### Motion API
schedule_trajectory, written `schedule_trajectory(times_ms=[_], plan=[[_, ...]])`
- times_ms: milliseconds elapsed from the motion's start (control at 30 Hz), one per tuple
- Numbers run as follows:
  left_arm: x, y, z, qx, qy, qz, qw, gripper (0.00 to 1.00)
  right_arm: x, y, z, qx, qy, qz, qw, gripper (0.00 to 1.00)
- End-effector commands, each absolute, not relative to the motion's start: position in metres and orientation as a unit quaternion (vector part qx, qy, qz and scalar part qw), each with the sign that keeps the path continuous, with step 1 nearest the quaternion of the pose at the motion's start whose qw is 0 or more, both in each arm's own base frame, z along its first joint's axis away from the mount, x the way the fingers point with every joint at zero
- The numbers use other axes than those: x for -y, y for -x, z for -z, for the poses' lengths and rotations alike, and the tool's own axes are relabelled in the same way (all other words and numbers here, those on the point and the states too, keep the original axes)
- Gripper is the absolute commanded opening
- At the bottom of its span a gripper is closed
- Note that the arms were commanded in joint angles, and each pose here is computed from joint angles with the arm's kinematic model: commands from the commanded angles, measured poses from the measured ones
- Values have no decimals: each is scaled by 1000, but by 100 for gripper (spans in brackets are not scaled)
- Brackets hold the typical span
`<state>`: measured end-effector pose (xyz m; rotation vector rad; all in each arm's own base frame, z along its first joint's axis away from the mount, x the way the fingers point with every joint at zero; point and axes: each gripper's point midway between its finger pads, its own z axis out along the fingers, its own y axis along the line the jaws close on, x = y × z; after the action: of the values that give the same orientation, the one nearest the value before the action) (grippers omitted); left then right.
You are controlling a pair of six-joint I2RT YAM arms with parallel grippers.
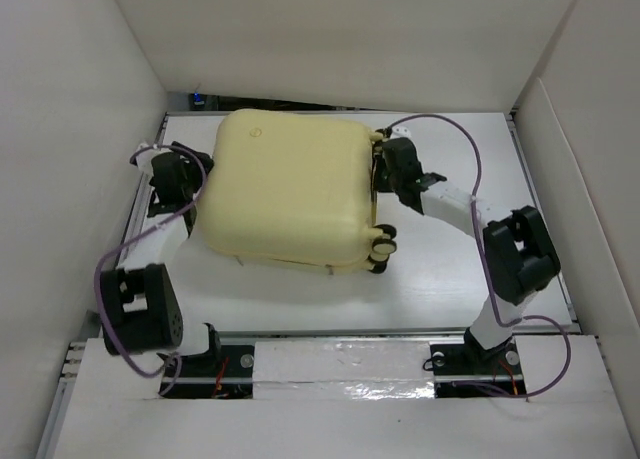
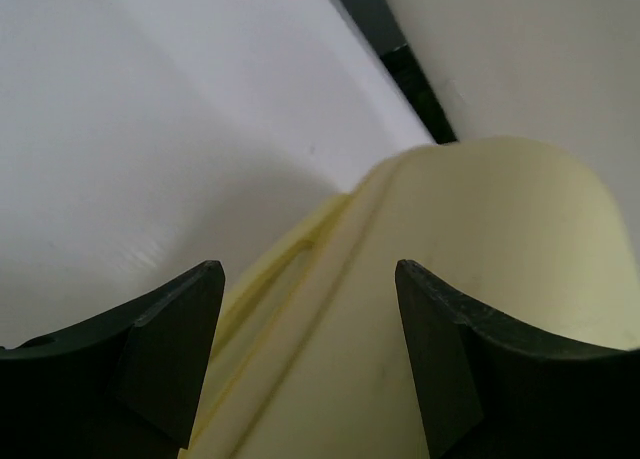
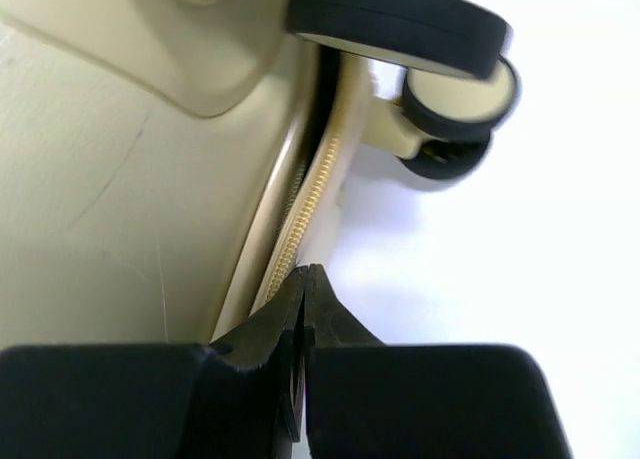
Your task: Pack the luggage
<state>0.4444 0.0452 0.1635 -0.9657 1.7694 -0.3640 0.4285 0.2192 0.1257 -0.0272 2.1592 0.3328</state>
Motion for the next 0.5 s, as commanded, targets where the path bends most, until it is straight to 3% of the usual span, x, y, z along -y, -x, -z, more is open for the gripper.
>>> schedule_trajectory(times_ms=[0, 100, 233, 333, 367, 433, 467], plan=[[49, -398, -144, -776, 353, 226, 472, 66, -297, -467, -238, -792, 94, -272, 538, 5], [49, -371, -143, -759, 370, 218, 489, 66, -306, -480, -217, -824, 129, -256, 489, 7], [44, -337, -138, -748, 380, 219, 498, 66, -319, -501, -249, -811, 139, -272, 499, 11], [48, -318, -142, -734, 378, 242, 510, 66, -320, -512, -259, -809, 138, -277, 499, 26], [48, -313, -151, -724, 374, 254, 521, 66, -316, -517, -281, -802, 142, -275, 511, 39], [47, -305, -146, -725, 373, 252, 522, 66, -315, -521, -298, -800, 142, -267, 518, 51], [45, -303, -150, -719, 370, 253, 530, 66, -305, -523, -315, -798, 137, -257, 527, 65]])
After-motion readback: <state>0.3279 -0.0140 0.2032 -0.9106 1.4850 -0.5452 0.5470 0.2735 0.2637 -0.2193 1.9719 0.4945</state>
